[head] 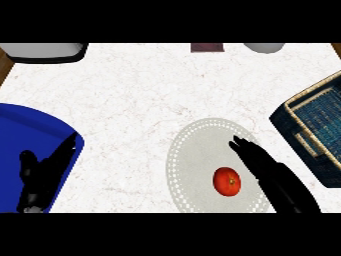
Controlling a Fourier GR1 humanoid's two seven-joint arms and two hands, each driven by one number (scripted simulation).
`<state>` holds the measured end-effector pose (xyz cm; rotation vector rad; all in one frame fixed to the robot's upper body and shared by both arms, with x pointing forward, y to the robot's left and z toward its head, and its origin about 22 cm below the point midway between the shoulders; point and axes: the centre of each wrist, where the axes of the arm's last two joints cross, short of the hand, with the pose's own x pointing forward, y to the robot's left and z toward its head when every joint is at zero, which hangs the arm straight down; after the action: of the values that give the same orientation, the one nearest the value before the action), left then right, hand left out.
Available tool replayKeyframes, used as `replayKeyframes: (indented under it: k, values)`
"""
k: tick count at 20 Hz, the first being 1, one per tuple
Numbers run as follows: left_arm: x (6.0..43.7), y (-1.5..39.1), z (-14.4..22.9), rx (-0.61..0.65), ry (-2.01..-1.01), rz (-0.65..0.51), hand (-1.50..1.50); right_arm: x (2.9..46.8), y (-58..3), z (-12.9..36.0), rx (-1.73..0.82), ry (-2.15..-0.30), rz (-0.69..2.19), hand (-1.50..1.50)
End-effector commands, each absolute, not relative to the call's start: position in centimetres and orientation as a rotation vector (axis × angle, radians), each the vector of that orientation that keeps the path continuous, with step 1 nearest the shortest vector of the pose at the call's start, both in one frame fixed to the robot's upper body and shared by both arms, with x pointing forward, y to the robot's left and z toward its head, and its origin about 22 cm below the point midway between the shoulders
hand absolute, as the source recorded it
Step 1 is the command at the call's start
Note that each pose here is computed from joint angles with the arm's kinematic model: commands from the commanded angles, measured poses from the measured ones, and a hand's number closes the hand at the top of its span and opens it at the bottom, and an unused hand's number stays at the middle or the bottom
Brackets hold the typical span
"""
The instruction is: Pick the tomato from the placemat and place it in the basket
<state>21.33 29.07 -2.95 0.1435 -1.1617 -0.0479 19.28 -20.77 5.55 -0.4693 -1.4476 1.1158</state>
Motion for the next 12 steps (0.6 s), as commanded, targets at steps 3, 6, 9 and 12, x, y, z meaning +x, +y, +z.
replayKeyframes:
  k: [3,6,9,12]
  values:
    - [21.1,29.9,-4.6,0.160,-1.018,-0.053,0.00,21.3,-20.1,5.1,-0.486,-1.372,1.165,-1.50]
    - [20.0,29.9,-5.5,0.129,-1.013,-0.034,0.00,20.3,-20.1,2.5,-0.511,-1.338,1.181,-1.50]
    - [19.5,28.2,-5.6,0.149,-1.015,-0.040,0.00,20.9,-18.9,2.9,-0.494,-1.305,1.198,-1.50]
    - [21.1,29.5,-4.3,0.147,-1.012,-0.021,0.00,21.4,-19.1,2.4,-0.495,-1.325,1.187,-1.50]
